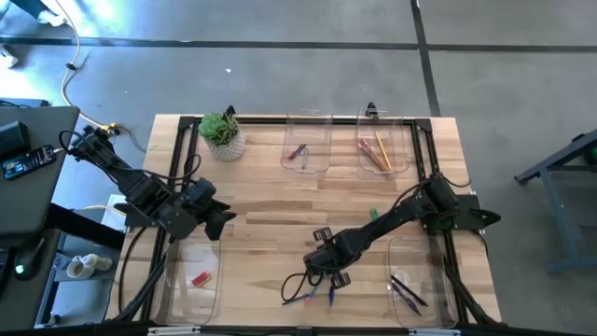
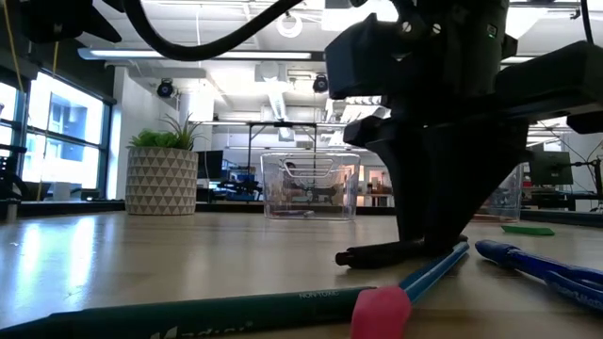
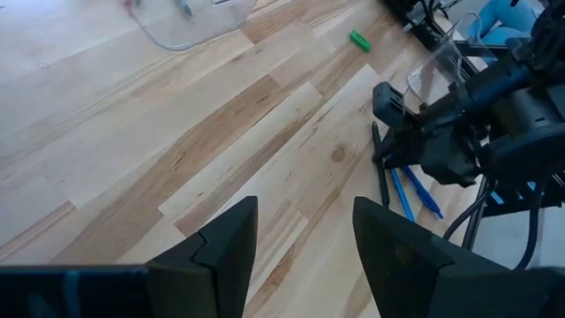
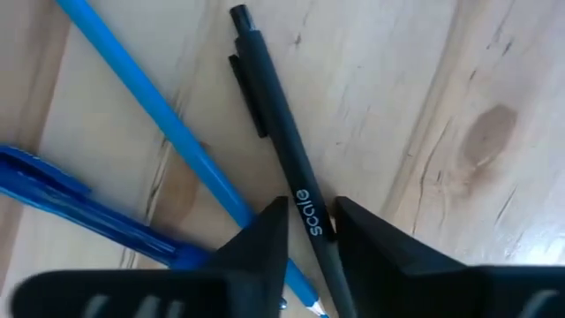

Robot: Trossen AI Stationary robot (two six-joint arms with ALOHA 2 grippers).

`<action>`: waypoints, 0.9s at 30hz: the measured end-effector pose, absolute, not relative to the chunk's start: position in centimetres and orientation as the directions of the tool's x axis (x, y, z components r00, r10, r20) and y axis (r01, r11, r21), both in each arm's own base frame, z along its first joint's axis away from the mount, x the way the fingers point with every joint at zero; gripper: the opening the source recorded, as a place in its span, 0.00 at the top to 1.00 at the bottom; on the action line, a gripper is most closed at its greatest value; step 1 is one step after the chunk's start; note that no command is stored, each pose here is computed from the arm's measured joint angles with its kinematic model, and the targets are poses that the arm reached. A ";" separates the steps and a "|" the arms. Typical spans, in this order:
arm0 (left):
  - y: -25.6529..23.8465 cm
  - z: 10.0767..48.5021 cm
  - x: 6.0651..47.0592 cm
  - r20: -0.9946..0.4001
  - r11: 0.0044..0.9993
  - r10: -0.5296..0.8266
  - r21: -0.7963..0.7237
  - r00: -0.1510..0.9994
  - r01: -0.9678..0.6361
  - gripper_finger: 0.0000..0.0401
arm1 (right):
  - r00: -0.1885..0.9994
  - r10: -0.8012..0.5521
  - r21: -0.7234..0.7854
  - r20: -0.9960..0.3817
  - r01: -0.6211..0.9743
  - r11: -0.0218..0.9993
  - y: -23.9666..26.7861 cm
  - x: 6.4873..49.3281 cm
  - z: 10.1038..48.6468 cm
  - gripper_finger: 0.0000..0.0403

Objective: Sort crayons/erasers/pens/pencils in bins
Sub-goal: Put the black pen into the bottom right transparent bin

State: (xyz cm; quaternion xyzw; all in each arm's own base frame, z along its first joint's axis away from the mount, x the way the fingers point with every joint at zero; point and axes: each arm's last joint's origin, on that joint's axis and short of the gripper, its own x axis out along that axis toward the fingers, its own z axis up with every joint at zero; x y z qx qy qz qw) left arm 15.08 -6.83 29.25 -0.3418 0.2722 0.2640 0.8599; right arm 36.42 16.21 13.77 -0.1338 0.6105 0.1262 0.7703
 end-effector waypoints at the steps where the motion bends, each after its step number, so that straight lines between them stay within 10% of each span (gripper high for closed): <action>1: -6.8 29.2 15.1 -0.649 0.627 0.268 -0.444 0.712 -0.640 0.56 | 0.222 0.031 -0.052 -0.975 -0.358 0.932 16.2 36.4 13.8 0.81; 9: -6.8 29.3 15.1 -0.648 0.628 0.270 -0.443 0.712 -0.640 0.56 | 0.212 0.006 -0.071 -0.977 -0.354 0.933 16.0 36.3 13.6 0.97; 27: -6.9 29.4 15.2 -0.635 0.712 0.261 -0.382 0.727 -0.589 0.56 | 0.257 -0.153 -0.192 -0.954 -0.133 0.972 15.0 35.5 16.5 0.99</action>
